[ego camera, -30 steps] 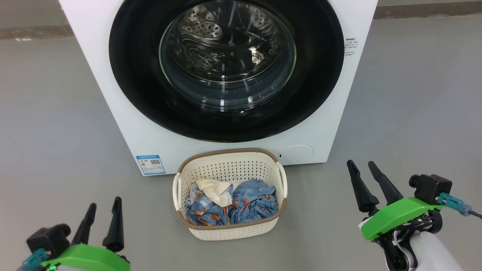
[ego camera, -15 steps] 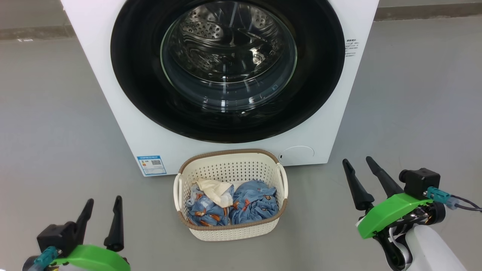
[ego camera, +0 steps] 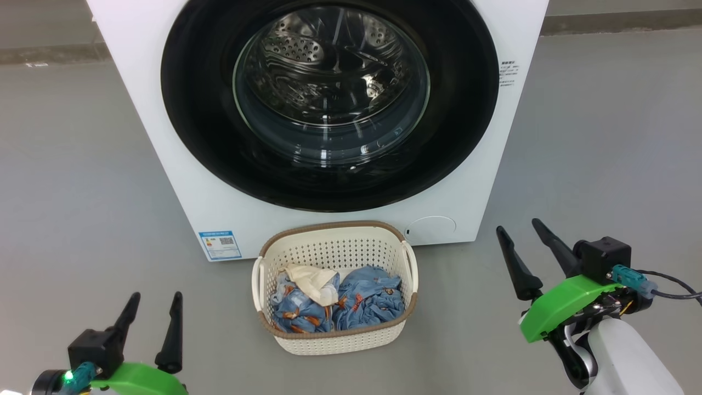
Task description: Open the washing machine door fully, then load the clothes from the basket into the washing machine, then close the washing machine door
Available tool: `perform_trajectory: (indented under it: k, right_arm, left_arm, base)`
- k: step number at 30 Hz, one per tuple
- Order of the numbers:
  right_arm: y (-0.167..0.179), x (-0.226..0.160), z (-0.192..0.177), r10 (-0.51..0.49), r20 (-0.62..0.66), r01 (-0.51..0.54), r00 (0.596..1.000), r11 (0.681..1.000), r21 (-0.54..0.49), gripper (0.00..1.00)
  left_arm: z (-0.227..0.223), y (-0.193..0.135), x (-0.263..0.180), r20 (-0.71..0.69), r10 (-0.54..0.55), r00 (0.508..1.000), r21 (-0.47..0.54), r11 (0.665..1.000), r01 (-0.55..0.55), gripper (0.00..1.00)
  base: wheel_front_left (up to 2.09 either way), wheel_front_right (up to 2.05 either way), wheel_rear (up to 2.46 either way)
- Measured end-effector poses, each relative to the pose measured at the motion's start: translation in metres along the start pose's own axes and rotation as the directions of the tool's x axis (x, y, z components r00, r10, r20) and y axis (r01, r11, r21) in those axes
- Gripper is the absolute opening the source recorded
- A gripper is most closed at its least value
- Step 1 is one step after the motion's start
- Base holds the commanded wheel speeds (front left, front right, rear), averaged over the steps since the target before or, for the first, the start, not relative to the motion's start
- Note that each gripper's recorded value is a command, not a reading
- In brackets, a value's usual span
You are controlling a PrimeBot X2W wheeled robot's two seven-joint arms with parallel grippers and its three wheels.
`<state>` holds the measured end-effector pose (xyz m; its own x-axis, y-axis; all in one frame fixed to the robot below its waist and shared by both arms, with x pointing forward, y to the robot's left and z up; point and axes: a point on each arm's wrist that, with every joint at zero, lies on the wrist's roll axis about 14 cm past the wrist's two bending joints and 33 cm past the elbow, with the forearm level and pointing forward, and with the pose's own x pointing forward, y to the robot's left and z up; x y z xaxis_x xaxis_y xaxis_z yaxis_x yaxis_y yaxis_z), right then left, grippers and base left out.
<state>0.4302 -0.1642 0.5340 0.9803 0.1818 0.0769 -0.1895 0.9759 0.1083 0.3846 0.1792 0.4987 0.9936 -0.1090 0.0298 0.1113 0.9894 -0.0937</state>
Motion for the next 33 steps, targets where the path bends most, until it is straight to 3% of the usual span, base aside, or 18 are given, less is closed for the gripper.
perform_trajectory:
  k: [33]
  right_arm:
    - [-0.010,-0.001,0.005,-0.050,0.017,0.050,0.999,0.998,-0.028,1.00]
  left_arm:
    - [0.001,0.017,-0.001,-0.001,0.092,0.996,0.020,0.996,-0.092,1.00]
  base:
    - [0.00,0.00,0.00]
